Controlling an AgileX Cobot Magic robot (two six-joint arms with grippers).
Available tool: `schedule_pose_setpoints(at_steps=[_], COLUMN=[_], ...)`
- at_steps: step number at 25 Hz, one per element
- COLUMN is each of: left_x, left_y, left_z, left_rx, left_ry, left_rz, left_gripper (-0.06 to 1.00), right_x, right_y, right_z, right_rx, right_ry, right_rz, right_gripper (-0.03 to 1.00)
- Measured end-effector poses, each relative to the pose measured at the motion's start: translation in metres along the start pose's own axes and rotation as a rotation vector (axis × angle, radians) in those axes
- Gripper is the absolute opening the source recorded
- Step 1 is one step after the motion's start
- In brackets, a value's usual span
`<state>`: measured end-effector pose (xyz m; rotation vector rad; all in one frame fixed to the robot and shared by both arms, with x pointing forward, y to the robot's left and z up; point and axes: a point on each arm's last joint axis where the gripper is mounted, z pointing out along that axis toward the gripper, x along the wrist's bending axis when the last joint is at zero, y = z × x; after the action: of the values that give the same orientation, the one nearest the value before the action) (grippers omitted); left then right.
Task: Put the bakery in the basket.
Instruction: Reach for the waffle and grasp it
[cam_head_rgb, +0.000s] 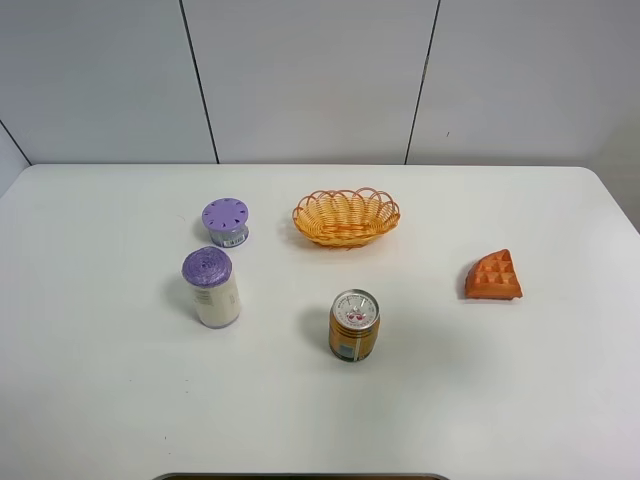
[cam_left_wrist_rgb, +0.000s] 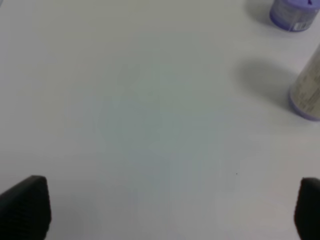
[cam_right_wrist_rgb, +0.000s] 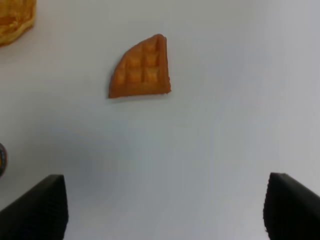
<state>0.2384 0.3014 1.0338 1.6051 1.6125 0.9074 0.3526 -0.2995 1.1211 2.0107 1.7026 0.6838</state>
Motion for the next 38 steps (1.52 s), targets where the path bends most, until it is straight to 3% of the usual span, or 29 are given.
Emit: schedule_pose_setpoints(at_steps=[9, 15, 28, 38], left_x=[0.0, 0.0, 0.0, 0.0], left_y=[0.0, 0.0, 0.0, 0.0], left_z=[0.0, 0.0, 0.0, 0.0], left_rx=[0.0, 0.0, 0.0, 0.0], left_ry=[0.0, 0.0, 0.0, 0.0], left_rz=[0.0, 0.0, 0.0, 0.0], left_gripper=[0.99, 0.99, 0.99, 0.99], right_x=[0.009, 0.01, 0.012, 0.012], right_y=[0.063, 0.084, 0.08, 0.065], right_z=[0.052, 0.11, 0.228, 0.28], right_rx=[0.181, 0.307, 0.46, 0.526], right_ry=[-0.031, -0.073, -0.056, -0.028], right_rz=[0.001, -0.013, -0.003, 0.012], right_gripper=[0.79, 0.96, 0.99, 0.99])
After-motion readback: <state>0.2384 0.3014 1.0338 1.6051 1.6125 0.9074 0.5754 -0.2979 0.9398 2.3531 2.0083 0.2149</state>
